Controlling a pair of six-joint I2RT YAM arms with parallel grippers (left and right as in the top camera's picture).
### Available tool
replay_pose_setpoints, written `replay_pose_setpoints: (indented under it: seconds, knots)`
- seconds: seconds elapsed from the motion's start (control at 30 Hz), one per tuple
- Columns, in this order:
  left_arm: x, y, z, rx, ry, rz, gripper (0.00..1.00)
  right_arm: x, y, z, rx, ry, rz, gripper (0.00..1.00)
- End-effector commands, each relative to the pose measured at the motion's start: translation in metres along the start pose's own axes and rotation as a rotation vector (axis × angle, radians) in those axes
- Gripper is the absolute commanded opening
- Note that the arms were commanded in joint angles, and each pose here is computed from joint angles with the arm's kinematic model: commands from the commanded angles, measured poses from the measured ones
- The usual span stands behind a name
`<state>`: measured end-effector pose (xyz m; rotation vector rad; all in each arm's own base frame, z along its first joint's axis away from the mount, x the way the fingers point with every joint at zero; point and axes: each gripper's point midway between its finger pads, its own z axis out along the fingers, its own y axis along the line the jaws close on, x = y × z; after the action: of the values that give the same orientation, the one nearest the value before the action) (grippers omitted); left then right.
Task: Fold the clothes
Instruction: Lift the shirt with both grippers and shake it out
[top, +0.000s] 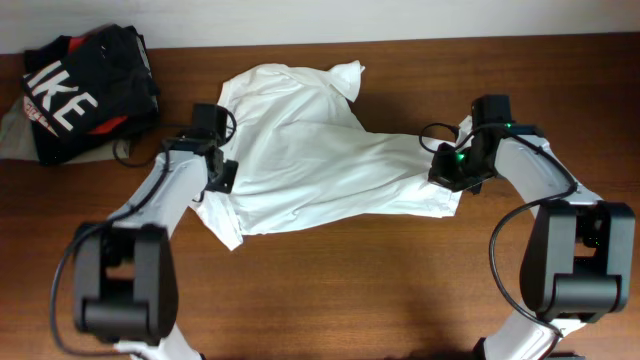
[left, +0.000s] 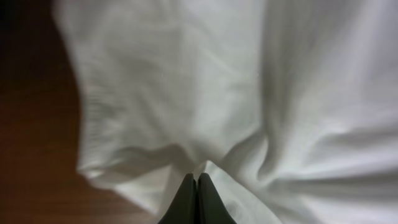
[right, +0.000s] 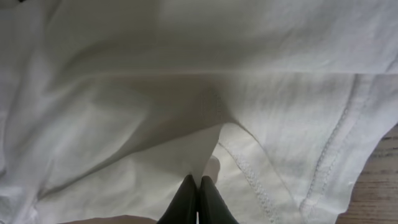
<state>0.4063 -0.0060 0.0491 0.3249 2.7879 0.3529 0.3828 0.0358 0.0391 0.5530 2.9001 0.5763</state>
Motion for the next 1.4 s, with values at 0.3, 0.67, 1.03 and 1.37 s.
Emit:
replay_pose_setpoints:
  seconds: [0.3,0.67,1.03,1.37]
  knots:
    - [-0.003,0.062,-0.198,-0.07,-0.407,-0.34,0.01,0.027,0.046,-0.158,-0.068,-0.321,-0.102,0.04]
    - [0.076,0.109,-0.437,-0.041,-1.074,-0.601,0.01,0.12,0.094,-0.399,-0.216,-0.901,-0.241,0.04]
    - [0.074,0.12,-0.479,-0.037,-1.103,-0.604,0.01,0.098,0.1,-0.452,-0.117,-0.971,-0.203,0.04]
    - [-0.172,0.125,-0.34,-0.103,-0.971,-0.462,0.01,-0.067,0.162,-0.427,-0.223,-1.067,-0.323,0.04]
